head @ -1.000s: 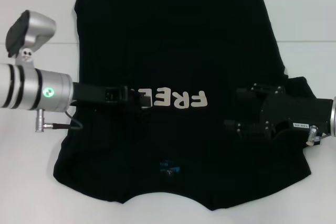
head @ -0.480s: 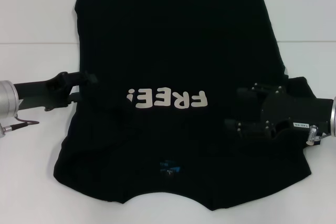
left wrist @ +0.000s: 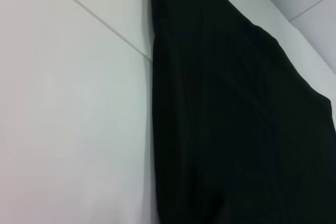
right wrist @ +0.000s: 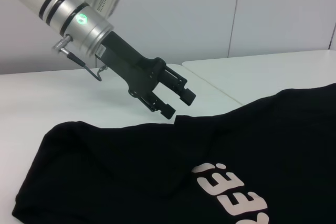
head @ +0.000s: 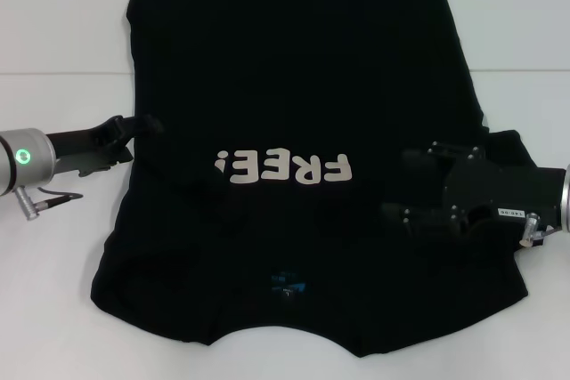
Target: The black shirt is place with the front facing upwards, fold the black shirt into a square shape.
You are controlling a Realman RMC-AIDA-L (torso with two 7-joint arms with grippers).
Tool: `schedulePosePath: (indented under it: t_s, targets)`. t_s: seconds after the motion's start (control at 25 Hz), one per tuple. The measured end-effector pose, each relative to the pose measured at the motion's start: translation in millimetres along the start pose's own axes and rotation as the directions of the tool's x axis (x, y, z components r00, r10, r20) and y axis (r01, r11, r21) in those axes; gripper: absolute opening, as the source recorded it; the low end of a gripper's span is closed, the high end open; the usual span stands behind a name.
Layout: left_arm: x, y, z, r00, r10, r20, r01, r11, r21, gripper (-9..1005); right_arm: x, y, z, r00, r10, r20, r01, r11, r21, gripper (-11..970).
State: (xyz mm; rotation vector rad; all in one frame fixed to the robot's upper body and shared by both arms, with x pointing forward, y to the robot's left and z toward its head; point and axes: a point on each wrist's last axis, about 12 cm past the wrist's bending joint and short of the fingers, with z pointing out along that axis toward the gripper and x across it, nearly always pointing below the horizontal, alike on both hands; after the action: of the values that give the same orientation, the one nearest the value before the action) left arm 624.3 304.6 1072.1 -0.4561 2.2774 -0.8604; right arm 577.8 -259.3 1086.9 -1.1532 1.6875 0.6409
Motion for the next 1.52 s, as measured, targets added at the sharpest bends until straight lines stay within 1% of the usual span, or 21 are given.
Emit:
schedulePosePath:
  t_s: [0.28,0.48,0.88,1.08,1.16,1.28,1.4,1.52]
  targets:
    - [-0.9,0.4,5.6,0.999,0.012,0.030,-0.011,0.999,-0.038,802,0.1,0.0,-0.1,1.000,0.000,0.000,0.000,1.000,0.000,884]
    - [1.6,-0.1,7.7,0.999,0.020,0.026,-0.019,0.999,-0.046,801,0.0,0.0,-0.1,1.000,0.000,0.001,0.000,1.000,0.000,884]
    - [6.2,-13.4,16.7,0.999,0.031,0.012,-0.031,0.999,-0.018,799,0.0,0.0,-0.1,1.000,0.000,0.001,0.000,1.000,0.000,885]
    - [6.9,-15.9,17.9,0.999,0.037,0.007,-0.037,0.999,-0.009,799,-0.1,0.3,-0.1,1.000,0.000,0.001,0.000,1.000,-0.002,885]
    - [9.9,-22.2,20.2,1.000,0.023,-0.009,-0.023,0.999,0.025,798,0.0,0.3,-0.1,1.000,0.000,0.001,0.000,1.000,-0.002,885]
    - [17.6,-41.6,25.8,0.998,0.012,-0.061,-0.004,0.992,0.123,798,0.1,0.2,-0.1,1.000,0.001,0.000,-0.001,1.000,-0.002,885]
    - [26.6,-64.2,29.3,0.991,0.039,-0.128,-0.007,0.972,0.237,798,0.0,0.2,-0.2,1.000,0.004,0.002,-0.004,1.000,-0.001,885]
    - [31.5,-73.2,26.3,0.986,0.039,-0.164,0.015,0.948,0.316,797,0.1,-0.1,-0.9,1.000,0.007,0.006,-0.007,1.000,0.004,885]
